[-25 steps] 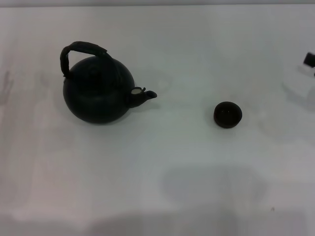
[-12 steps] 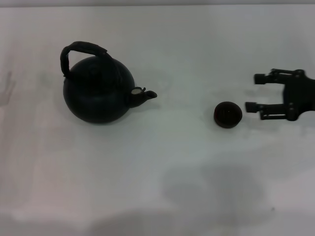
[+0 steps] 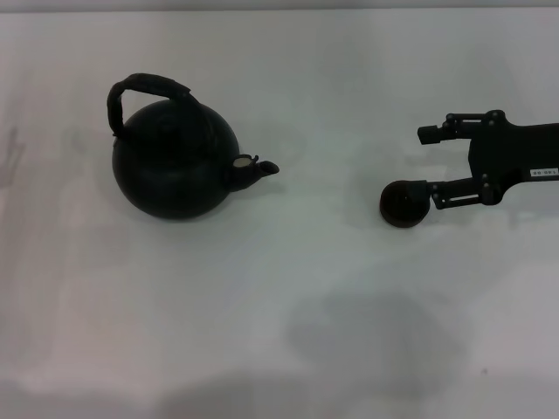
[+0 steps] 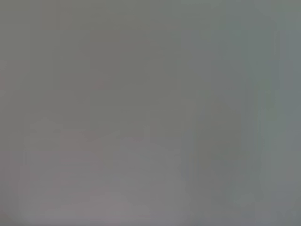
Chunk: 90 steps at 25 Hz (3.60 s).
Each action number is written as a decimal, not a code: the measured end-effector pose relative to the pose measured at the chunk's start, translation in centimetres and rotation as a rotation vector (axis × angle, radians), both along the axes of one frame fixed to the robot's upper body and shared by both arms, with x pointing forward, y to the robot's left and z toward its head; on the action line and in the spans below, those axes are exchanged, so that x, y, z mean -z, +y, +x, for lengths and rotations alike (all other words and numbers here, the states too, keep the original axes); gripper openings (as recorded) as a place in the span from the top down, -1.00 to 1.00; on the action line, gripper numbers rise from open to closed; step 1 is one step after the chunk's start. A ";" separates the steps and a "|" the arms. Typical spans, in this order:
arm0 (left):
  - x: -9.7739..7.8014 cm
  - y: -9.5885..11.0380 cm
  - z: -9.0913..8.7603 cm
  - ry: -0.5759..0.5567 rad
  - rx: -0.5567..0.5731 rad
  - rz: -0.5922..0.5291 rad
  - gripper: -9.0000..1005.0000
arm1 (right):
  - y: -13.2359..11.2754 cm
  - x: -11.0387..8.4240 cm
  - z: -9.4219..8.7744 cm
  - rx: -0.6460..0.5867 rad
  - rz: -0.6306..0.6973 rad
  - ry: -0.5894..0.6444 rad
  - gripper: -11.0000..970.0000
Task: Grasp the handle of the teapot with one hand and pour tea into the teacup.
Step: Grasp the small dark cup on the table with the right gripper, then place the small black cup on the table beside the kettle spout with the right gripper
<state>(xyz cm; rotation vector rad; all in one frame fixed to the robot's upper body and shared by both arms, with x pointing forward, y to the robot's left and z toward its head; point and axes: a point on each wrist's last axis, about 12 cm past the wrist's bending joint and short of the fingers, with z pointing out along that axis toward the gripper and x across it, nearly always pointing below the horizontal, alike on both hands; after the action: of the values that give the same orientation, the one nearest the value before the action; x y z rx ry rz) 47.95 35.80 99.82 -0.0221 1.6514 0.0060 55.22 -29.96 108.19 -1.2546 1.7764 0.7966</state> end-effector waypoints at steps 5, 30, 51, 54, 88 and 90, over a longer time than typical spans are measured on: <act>0.0 0.1 -0.1 0.002 -0.003 0.005 -0.72 | 0.3 -0.3 0.6 -0.031 -0.055 0.005 -0.75; 0.2 -0.3 -0.4 0.002 0.008 -0.005 -0.72 | 1.1 2.4 0.2 -0.059 -0.197 0.005 -0.76; 0.2 -0.5 -0.2 0.005 0.024 -0.002 -0.72 | 2.3 3.2 0.5 -0.081 -0.223 0.000 -0.75; 0.2 -0.5 -0.2 0.005 0.024 -0.002 -0.72 | 2.3 3.2 0.5 -0.076 -0.221 -0.004 -0.75; 0.2 -1.0 -0.1 0.000 0.041 -0.010 -0.72 | 8.6 1.2 2.0 -0.183 -0.109 0.004 -0.50; 0.2 -0.9 -0.2 0.001 0.040 -0.010 -0.72 | 9.0 1.5 2.0 -0.193 -0.145 0.003 -0.50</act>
<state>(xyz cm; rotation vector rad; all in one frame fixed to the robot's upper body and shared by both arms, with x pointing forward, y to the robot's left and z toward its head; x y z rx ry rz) 47.75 34.85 99.60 0.0030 1.6529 -0.0326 57.26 -20.91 106.72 -1.5394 1.7598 0.7877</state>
